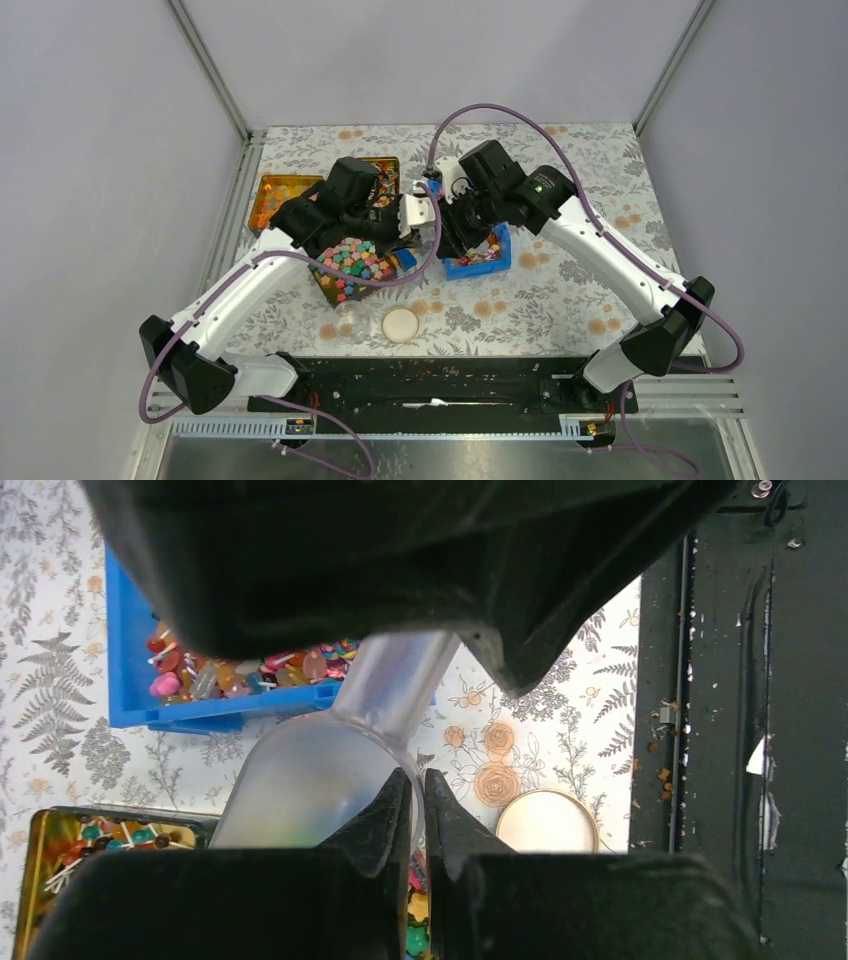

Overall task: Pack the candies
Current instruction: Adjust the spatula.

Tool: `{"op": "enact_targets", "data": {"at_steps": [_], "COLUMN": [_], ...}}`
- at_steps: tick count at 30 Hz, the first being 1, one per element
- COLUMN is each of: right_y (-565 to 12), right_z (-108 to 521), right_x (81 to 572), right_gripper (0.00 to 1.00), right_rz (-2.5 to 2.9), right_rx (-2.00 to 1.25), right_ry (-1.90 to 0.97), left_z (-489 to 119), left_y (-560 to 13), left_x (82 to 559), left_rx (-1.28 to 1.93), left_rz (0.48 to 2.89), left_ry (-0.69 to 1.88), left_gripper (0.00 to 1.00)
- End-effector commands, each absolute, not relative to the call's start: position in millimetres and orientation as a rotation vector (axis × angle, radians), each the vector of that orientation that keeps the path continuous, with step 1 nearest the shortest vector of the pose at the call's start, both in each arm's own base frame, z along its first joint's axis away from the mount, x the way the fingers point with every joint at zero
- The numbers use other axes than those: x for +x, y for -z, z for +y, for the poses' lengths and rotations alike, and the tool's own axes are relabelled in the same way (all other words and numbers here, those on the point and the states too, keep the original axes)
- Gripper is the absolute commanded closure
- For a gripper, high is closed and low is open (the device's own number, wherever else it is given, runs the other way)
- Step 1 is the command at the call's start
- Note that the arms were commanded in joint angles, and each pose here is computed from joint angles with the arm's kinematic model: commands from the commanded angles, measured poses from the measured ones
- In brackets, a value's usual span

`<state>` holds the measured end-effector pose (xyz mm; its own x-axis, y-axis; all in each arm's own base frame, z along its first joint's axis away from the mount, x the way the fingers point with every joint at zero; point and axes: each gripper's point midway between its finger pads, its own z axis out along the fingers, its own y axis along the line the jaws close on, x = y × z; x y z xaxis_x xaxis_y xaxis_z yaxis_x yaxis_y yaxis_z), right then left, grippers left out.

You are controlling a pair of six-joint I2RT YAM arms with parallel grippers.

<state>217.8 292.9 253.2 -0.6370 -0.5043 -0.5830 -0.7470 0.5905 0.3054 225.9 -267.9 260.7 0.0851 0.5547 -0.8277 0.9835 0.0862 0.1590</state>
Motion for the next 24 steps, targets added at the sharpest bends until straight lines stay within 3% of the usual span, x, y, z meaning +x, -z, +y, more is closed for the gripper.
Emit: {"op": "enact_targets", "data": {"at_steps": [1,12,24], "right_y": [-258,-270,-280], "right_z": [299,280,259], "right_x": [222,226,216], "right_gripper": [0.46,0.3,0.23], "right_rz": [2.322,2.219,2.206], "right_rx": [-1.029,-1.053,-0.981], "right_ry": [-0.686,-0.562,-0.537], "left_z": [-283,-282,-270], "left_y": [-293,-282,-275], "left_x": [230,218,200], "left_rx": [1.529,1.603,1.66], "left_rz": [1.467,1.515,1.494], "left_ry": [0.727,0.816,0.886], "left_gripper": [1.0,1.0,1.0]}}
